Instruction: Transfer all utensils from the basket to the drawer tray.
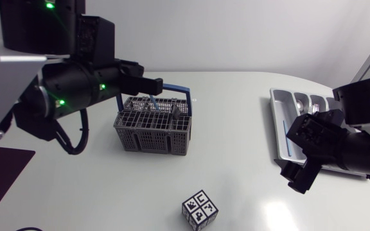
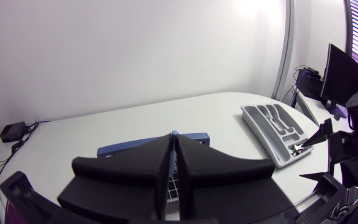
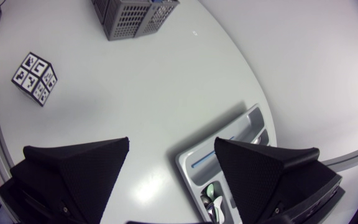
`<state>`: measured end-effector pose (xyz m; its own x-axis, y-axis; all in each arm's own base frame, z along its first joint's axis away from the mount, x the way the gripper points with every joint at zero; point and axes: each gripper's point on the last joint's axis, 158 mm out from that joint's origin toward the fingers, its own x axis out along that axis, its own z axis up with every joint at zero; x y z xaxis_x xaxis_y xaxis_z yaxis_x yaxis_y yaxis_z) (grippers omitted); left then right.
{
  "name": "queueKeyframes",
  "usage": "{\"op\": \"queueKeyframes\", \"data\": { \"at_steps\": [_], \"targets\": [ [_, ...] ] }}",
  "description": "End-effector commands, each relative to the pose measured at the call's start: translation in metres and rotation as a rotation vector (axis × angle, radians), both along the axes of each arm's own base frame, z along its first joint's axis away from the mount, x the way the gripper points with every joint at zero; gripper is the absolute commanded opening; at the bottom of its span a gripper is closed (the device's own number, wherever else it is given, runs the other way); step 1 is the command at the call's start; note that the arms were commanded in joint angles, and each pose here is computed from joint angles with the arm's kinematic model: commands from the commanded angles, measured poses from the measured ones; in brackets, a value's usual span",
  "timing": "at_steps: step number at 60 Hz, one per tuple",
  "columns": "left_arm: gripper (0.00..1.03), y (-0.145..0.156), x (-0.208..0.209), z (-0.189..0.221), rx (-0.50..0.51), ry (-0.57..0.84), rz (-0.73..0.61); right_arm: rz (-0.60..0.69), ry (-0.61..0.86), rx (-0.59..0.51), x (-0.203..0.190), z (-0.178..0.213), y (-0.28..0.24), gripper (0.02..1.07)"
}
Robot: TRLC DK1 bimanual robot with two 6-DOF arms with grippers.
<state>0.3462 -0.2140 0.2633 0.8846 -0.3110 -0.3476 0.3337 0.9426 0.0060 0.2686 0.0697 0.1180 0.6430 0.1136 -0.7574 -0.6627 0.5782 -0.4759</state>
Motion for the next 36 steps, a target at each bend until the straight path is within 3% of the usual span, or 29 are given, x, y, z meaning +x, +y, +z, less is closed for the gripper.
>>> {"op": "queueKeyframes", "data": {
  "at_steps": [1,18,36],
  "targets": [
    [0.04,-0.005,-0.011,0.012,-0.021,-0.001,-0.030,0.002,-0.029,0.075,0.000,0.026,0.019,1.01],
    [0.04,-0.031,-0.034,0.008,-0.199,0.268,-0.218,0.169,0.096,0.373,-0.023,0.069,0.097,1.00],
    [0.04,-0.064,-0.054,-0.020,-0.264,0.515,-0.386,0.323,0.268,0.505,-0.046,0.065,0.163,0.92]
  ]
}}
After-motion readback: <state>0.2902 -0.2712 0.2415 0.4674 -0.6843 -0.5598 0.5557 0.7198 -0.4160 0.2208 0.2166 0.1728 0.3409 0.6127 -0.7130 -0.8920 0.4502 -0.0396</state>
